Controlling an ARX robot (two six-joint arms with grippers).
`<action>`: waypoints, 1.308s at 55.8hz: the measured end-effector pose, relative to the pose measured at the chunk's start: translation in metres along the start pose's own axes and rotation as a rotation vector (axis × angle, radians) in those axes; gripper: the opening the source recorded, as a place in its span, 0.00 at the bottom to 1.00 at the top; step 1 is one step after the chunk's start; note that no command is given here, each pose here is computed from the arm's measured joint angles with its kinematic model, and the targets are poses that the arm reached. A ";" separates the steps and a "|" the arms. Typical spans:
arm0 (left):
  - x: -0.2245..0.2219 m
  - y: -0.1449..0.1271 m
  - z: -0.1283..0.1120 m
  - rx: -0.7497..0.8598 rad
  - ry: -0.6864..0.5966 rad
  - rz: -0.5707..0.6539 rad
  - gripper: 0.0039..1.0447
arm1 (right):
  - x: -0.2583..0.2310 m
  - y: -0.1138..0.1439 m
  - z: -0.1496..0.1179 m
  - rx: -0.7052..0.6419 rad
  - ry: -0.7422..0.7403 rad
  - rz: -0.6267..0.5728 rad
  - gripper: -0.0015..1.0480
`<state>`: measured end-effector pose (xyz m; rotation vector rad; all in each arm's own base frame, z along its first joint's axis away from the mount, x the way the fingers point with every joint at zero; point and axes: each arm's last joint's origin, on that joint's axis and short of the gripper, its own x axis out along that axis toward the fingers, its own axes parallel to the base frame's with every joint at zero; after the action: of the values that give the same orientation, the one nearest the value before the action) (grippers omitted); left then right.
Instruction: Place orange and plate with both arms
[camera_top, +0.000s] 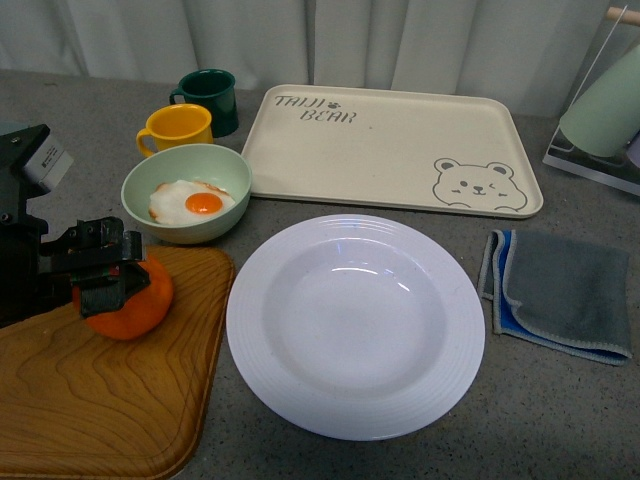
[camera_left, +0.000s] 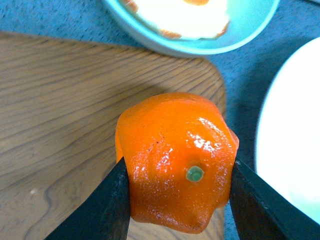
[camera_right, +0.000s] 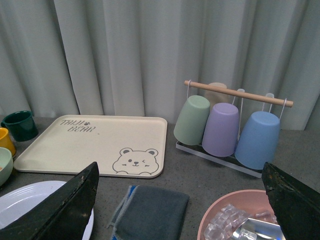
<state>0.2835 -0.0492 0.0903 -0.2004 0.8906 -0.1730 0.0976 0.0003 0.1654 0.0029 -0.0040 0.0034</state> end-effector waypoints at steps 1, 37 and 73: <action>-0.001 -0.004 0.002 0.004 -0.007 -0.008 0.44 | 0.000 0.000 0.000 0.000 0.000 0.000 0.91; 0.039 -0.120 0.003 0.179 0.011 -0.203 0.42 | 0.000 0.000 0.000 0.000 0.000 0.000 0.91; 0.042 -0.116 -0.009 0.161 -0.014 -0.180 0.96 | 0.000 0.000 0.000 0.000 0.000 0.000 0.91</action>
<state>0.2948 -0.1718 0.0813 -0.1313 0.8403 -0.4092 0.0976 0.0003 0.1654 0.0029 -0.0040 0.0034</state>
